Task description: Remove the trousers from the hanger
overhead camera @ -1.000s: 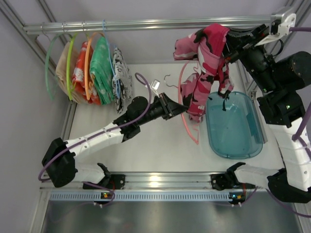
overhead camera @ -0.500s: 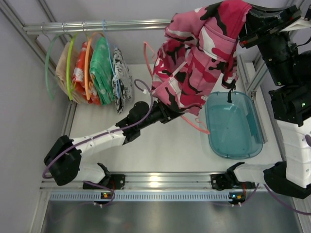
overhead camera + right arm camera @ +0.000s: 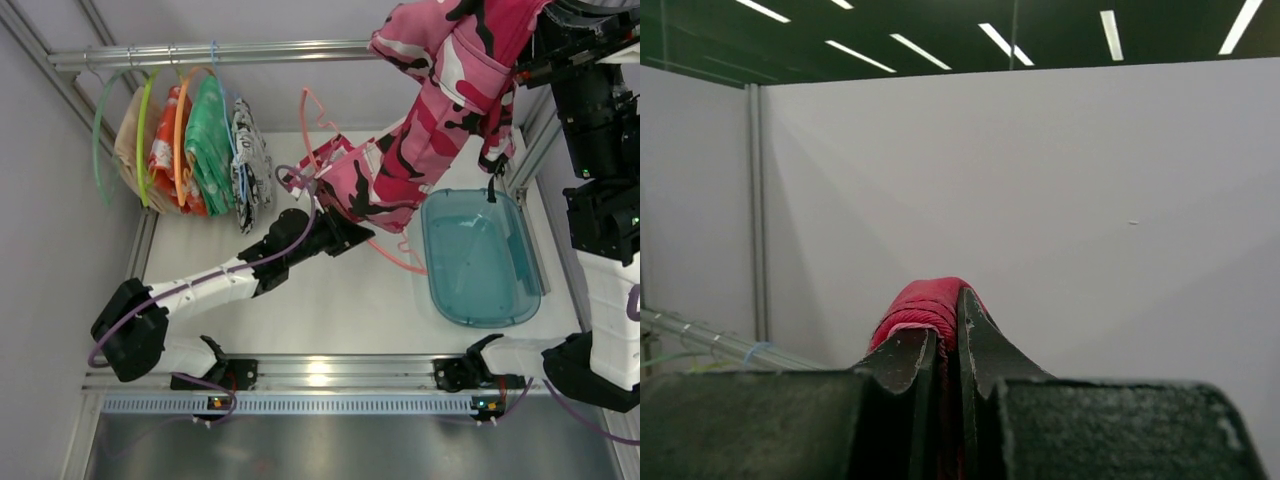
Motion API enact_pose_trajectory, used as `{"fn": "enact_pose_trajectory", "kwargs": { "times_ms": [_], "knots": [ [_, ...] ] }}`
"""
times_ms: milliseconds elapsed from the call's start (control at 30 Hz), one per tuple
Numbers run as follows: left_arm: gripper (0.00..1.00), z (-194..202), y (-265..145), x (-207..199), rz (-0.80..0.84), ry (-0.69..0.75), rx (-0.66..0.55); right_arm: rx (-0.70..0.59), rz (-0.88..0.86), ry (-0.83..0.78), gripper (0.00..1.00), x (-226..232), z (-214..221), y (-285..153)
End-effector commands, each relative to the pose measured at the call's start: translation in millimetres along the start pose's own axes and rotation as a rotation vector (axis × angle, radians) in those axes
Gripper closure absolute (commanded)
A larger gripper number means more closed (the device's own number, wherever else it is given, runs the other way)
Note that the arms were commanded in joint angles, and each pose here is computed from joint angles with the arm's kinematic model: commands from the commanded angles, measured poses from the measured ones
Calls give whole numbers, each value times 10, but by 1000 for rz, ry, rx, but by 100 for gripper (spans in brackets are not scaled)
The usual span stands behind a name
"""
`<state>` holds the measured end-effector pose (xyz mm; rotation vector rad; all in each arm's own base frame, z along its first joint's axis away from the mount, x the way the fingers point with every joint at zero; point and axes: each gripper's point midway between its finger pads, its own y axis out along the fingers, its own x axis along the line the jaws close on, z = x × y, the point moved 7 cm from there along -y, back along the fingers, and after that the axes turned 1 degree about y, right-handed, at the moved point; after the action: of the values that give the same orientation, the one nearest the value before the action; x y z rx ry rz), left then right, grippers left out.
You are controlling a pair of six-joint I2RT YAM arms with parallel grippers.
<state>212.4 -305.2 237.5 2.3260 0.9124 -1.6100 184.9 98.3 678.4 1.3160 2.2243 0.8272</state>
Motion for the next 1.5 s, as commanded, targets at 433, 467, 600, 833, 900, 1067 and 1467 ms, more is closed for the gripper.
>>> {"fn": "enact_pose_trajectory", "kwargs": {
  "times_ms": [433, 467, 600, 833, 900, 1067, 1467],
  "knots": [
    [100, 299, -466, 1460, -711, 211, 126, -662, 383, -369, 100, -438, -1778, -726],
    [100, 300, -476, 1465, -712, 210, 127, -658, 382, -387, 100, -438, -1779, -722],
    [100, 291, -486, 1370, -658, 203, 144, -588, 369, -457, 100, -436, -1701, -788],
    [100, 86, -336, 427, -219, 194, 137, -148, 290, -481, 100, -422, -448, -1137],
    [100, 26, -348, 239, -159, 207, 134, -88, 263, -428, 100, -386, -260, -1235],
    [100, -219, -282, -270, -72, 222, 95, 129, -51, -236, 100, -29, 210, -1270],
    [100, -299, -12, -618, -38, 113, 188, 465, -398, 45, 100, 388, 1214, -1380]
  ]
}}
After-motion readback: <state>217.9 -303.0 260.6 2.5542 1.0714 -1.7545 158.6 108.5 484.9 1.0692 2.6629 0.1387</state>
